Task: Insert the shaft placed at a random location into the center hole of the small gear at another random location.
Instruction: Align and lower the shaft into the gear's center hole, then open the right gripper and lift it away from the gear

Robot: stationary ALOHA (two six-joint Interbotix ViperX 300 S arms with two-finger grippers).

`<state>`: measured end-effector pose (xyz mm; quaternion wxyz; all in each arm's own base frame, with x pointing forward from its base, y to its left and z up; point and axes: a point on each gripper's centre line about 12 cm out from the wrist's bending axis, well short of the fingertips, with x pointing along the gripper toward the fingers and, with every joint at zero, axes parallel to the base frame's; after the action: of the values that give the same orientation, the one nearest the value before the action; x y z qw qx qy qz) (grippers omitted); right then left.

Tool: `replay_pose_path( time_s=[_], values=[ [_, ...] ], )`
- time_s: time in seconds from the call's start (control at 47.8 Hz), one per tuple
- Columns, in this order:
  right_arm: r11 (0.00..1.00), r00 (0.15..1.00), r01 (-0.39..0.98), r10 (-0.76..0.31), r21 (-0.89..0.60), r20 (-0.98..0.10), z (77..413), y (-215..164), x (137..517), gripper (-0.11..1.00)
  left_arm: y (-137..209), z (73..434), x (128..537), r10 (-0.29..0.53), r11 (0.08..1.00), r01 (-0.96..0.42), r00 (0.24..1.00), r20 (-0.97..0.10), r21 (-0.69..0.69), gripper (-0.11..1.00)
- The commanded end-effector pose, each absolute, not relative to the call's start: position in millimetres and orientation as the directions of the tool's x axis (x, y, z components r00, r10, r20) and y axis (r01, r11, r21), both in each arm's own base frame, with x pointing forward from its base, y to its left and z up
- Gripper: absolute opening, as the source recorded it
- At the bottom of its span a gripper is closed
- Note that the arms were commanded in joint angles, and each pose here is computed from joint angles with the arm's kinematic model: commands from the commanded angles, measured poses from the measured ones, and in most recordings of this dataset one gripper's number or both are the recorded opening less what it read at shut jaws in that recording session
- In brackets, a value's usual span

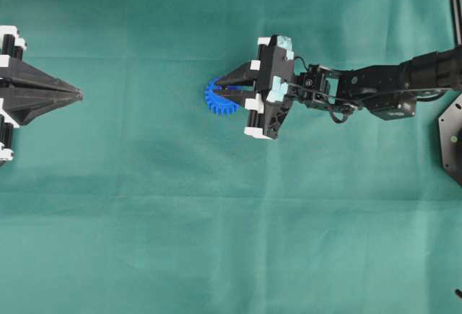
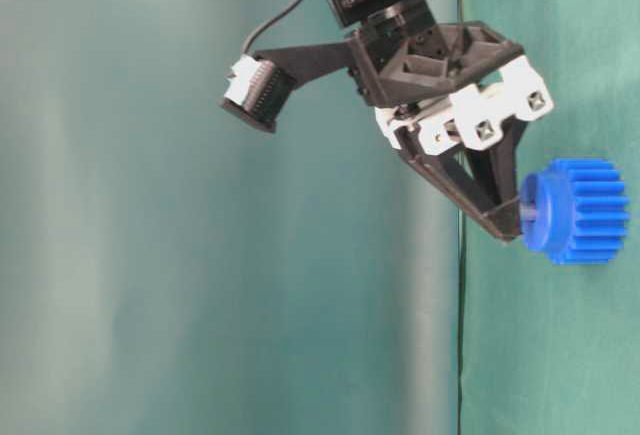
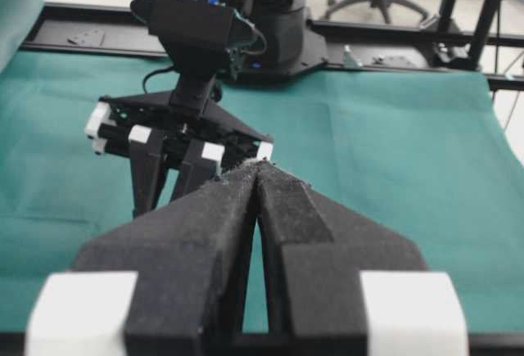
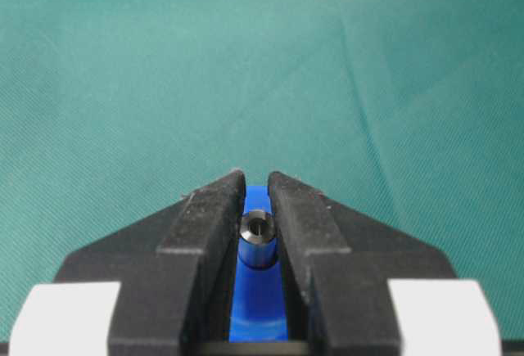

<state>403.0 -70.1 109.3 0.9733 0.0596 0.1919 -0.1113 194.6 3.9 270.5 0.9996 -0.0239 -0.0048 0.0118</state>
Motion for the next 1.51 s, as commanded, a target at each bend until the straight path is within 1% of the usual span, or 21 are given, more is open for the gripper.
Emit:
replay_pose_path(
  time_s=[0.0, 0.398, 0.796, 0.817, 0.838, 0.942, 0.963, 1.026, 1.047, 1.068, 1.215, 1.487],
  values=[
    [0.965, 0.913, 0.248, -0.204, 0.082, -0.354, 118.1, -72.9, 407.6, 0.14, 4.3, 274.4, 195.7, 0.026, 0.998, -0.025, 0.999, 0.021, -0.051, 0.0],
    [0.964, 0.905, 0.254, -0.208, 0.08, -0.371, 111.3, -74.4, 405.4, 0.14, 4.0, 273.9, 195.9, 0.025, 0.998, -0.024, 1.0, 0.018, -0.051, 0.0],
    [0.963, 0.903, 0.256, -0.208, 0.081, -0.376, 111.2, -74.9, 405.0, 0.15, 4.0, 274.2, 195.7, 0.025, 0.998, -0.024, 0.999, 0.02, -0.051, 0.0],
    [0.963, 0.903, 0.256, -0.208, 0.081, -0.376, 111.2, -74.9, 405.0, 0.16, 4.0, 274.0, 195.7, 0.025, 0.998, -0.024, 1.0, 0.018, -0.051, 0.0],
    [0.963, 0.903, 0.256, -0.208, 0.082, -0.376, 111.2, -74.9, 405.0, 0.2, 4.0, 274.0, 195.7, 0.025, 0.998, -0.024, 1.0, 0.018, -0.051, 0.0],
    [0.962, 0.903, 0.258, -0.21, 0.084, -0.374, 111.5, -75.3, 405.8, 0.51, 4.0, 274.0, 195.7, 0.025, 0.998, -0.024, 1.0, 0.018, -0.051, 0.0],
    [0.963, 0.904, 0.257, -0.209, 0.083, -0.373, 112.4, -75.2, 406.2, 0.59, 4.3, 273.7, 195.9, 0.026, 0.998, -0.026, 1.0, 0.017, -0.051, 0.0],
    [0.962, 0.904, 0.259, -0.21, 0.086, -0.372, 112.5, -75.4, 406.3, 0.75, 4.0, 273.7, 195.9, 0.025, 0.998, -0.024, 1.0, 0.017, -0.051, 0.0],
    [0.963, 0.905, 0.257, -0.209, 0.083, -0.372, 113.0, -75.2, 406.3, 0.78, 4.0, 274.0, 195.7, 0.025, 0.998, -0.024, 1.0, 0.018, -0.051, 0.0],
    [0.962, 0.905, 0.258, -0.21, 0.084, -0.37, 113.4, -75.4, 406.7, 0.79, 4.0, 274.2, 195.7, 0.025, 0.998, -0.024, 0.999, 0.02, -0.051, 0.0],
    [0.962, 0.914, 0.258, -0.211, 0.092, -0.347, 123.4, -75.5, 407.3, 0.7, 4.0, 274.0, 195.7, 0.025, 0.998, -0.024, 1.0, 0.018, -0.051, 0.0],
    [0.966, 0.94, 0.241, -0.207, 0.097, -0.271, 176.5, -73.1, 401.9, 0.7, 4.0, 274.6, 195.8, 0.025, 0.998, -0.024, 0.999, 0.02, -0.051, 0.0]
  ],
)
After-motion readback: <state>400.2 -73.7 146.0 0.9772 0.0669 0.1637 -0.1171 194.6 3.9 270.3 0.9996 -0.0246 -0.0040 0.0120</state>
